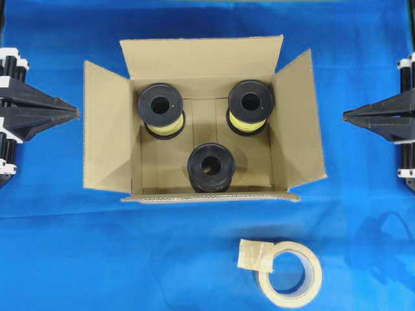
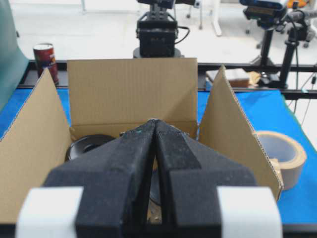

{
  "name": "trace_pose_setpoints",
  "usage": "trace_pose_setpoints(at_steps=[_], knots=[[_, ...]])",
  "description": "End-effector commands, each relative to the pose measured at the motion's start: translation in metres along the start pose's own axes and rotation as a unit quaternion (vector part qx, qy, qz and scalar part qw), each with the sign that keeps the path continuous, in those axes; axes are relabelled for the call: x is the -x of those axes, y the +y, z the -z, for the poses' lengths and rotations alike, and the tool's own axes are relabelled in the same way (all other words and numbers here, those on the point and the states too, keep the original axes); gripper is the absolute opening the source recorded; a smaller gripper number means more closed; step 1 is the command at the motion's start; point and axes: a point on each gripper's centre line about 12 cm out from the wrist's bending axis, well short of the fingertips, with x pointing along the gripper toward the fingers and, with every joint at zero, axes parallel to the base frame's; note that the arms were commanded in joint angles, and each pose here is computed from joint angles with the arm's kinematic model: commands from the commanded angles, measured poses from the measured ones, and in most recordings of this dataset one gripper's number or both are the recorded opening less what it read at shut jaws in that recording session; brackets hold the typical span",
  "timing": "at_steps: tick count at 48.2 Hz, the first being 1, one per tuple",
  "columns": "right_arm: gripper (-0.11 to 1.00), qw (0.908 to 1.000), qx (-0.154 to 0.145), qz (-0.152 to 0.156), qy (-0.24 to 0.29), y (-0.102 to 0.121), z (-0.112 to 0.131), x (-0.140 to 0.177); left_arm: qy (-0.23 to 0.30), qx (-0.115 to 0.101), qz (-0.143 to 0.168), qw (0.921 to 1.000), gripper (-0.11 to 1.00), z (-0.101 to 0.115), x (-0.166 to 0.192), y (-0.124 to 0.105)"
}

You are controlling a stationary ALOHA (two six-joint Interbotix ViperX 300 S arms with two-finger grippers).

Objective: Close the cardboard box.
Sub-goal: 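Push the left and right side flaps inward with both grippers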

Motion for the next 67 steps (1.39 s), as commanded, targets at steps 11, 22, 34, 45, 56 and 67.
trace_pose_setpoints(at_steps=[11,22,34,45,56,67], knots=[[0.0,0.9983,-0.013,0.025,0.052,-0.009,-0.001,0.007,0.062,0.015,0.001,0.998,0.0,0.002,0.018,-0.001],[0.0,0.9905,-0.02,0.048,0.127,-0.017,0.02,0.014,0.169,0.029,-0.015,0.9851,0.0,0.033,0.031,0.004],[0.0,0.9797,-0.032,0.052,0.191,-0.018,0.06,0.017,0.247,0.036,-0.028,0.9679,0.0,0.076,0.03,0.007],[0.0,0.9639,-0.046,0.057,0.256,-0.018,0.099,0.015,0.297,0.037,-0.03,0.9538,0.0,0.104,0.026,0.008],[0.0,0.9569,-0.058,0.066,0.277,-0.021,0.122,0.006,0.296,0.038,-0.031,0.954,0.0,0.114,0.017,0.008],[0.0,0.9684,-0.053,0.07,0.233,-0.024,0.118,-0.01,0.246,0.036,-0.027,0.9683,0.0,0.115,-0.005,0.007]])
